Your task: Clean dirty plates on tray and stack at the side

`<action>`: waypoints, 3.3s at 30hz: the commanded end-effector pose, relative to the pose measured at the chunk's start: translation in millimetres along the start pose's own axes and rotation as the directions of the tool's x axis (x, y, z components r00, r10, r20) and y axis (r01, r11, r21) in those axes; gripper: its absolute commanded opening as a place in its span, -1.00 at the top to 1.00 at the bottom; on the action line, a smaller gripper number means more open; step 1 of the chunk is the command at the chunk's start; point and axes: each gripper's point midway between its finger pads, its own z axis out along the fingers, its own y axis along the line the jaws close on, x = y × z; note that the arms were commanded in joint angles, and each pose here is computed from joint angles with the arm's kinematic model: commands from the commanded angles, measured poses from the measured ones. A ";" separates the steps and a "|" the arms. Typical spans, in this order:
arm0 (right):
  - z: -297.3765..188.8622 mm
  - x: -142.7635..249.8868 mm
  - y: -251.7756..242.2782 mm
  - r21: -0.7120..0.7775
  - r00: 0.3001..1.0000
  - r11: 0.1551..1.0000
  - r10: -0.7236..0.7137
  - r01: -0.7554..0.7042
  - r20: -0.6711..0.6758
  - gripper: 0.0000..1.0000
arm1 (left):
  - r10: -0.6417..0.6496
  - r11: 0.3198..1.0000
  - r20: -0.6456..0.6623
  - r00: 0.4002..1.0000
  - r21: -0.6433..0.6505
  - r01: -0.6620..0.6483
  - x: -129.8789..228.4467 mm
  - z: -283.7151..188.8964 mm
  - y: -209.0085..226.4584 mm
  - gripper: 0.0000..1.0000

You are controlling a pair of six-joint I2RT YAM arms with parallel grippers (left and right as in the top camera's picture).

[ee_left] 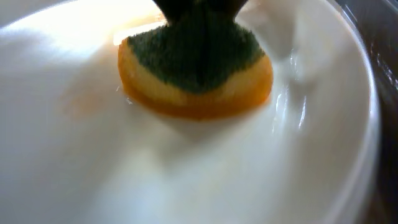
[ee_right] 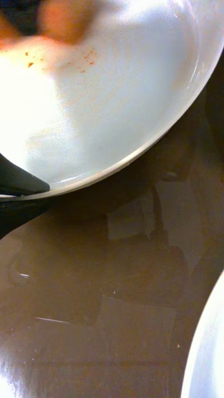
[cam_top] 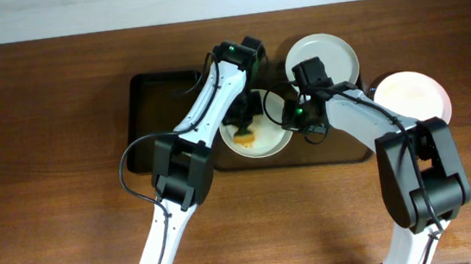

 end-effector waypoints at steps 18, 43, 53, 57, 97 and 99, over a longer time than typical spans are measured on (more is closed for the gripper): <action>22.8 19.8 -29.3 0.039 0.995 0.998 0.044 -0.040 -0.093 0.92 | -0.005 0.987 -0.013 1.000 0.160 0.007 -31.3 66.0 -24.0 1.00; 23.0 19.1 -27.4 0.029 0.995 0.999 0.035 -0.032 -0.092 0.92 | 0.100 0.984 0.078 0.992 0.138 -0.110 -55.4 44.8 -2.6 1.00; 23.2 17.5 -26.1 0.023 0.996 1.000 0.017 -0.015 -0.085 0.92 | -0.024 0.964 0.195 0.980 0.263 -0.029 -74.0 -74.8 42.8 1.00; 24.1 15.9 -21.8 0.017 0.997 1.000 -0.012 0.013 -0.074 0.92 | -0.052 0.931 0.303 0.952 0.360 -0.064 -65.2 -153.5 61.9 1.00; -255.9 -27.1 48.1 0.859 0.563 0.502 -0.683 -0.102 0.466 0.92 | -0.128 0.953 0.402 0.907 0.302 0.001 -87.5 -176.5 127.0 1.00; -265.7 -25.1 53.1 0.858 0.533 0.492 -0.691 -0.150 0.489 0.92 | -0.128 0.953 0.402 0.907 0.302 0.001 -87.5 -176.5 127.0 1.00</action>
